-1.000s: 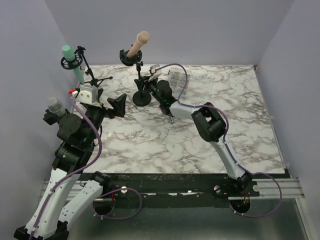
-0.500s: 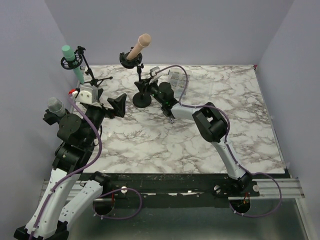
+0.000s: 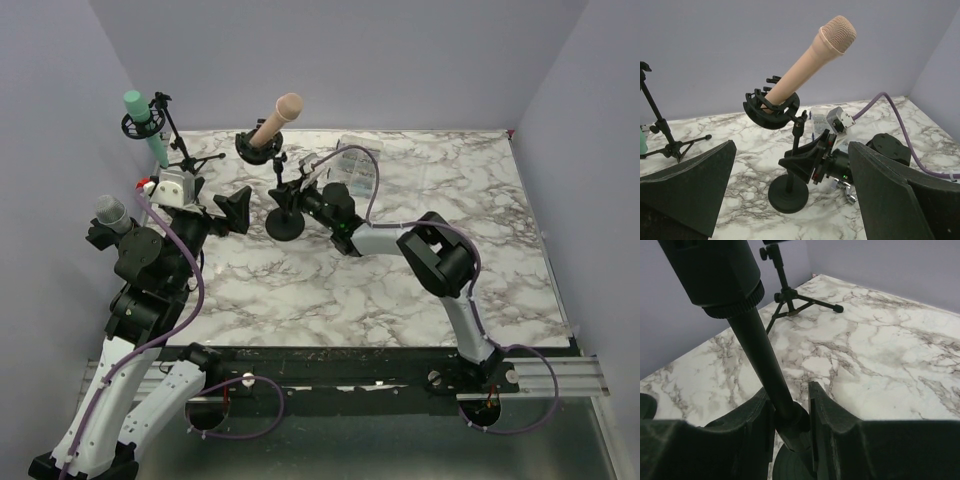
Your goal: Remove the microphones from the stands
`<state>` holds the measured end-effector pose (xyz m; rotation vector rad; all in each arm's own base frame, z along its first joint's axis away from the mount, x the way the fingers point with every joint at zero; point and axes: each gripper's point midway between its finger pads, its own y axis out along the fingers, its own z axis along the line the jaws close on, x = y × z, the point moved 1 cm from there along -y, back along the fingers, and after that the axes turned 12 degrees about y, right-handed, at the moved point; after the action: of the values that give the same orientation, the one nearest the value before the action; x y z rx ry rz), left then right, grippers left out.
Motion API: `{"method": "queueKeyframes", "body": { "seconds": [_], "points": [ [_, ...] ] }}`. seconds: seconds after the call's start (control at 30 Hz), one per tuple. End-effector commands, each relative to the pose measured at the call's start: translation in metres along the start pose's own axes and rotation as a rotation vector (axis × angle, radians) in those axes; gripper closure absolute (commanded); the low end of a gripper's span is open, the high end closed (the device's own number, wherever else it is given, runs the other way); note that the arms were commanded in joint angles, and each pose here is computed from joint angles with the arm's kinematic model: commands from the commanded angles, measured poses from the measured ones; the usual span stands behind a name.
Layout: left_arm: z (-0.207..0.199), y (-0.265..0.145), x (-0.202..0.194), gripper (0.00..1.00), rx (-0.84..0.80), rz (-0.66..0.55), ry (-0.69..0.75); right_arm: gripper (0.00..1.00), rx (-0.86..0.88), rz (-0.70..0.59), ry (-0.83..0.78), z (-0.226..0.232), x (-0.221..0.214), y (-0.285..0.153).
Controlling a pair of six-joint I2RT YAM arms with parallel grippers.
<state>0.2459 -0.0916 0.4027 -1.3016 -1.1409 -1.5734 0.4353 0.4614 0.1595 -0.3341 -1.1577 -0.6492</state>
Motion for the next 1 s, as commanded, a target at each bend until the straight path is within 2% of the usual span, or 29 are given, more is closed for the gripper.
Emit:
{"method": "queueKeyframes", "body": {
  "seconds": [0.0, 0.4, 0.7, 0.87, 0.97],
  "points": [
    [0.007, 0.002, -0.004, 0.02, 0.043, 0.003, 0.003, 0.91, 0.044, 0.218, 0.071, 0.029, -0.069, -0.037],
    [0.012, 0.001, -0.005, 0.03, 0.071, 0.006, 0.002, 0.90, 0.029, 0.332, 0.083, 0.064, -0.089, -0.116],
    [0.012, 0.004, -0.008, 0.03, 0.071, 0.016, 0.002, 0.86, 0.045, 0.387, 0.079, 0.090, -0.100, -0.165],
    [0.010, 0.005, -0.010, 0.03, 0.066, 0.023, -0.001, 0.81, 0.037, 0.380, 0.096, 0.095, -0.099, -0.180],
    [0.009, 0.007, -0.013, 0.03, 0.060, 0.032, -0.002, 0.71, 0.040, 0.372, 0.107, 0.100, -0.096, -0.186]
  ]
}}
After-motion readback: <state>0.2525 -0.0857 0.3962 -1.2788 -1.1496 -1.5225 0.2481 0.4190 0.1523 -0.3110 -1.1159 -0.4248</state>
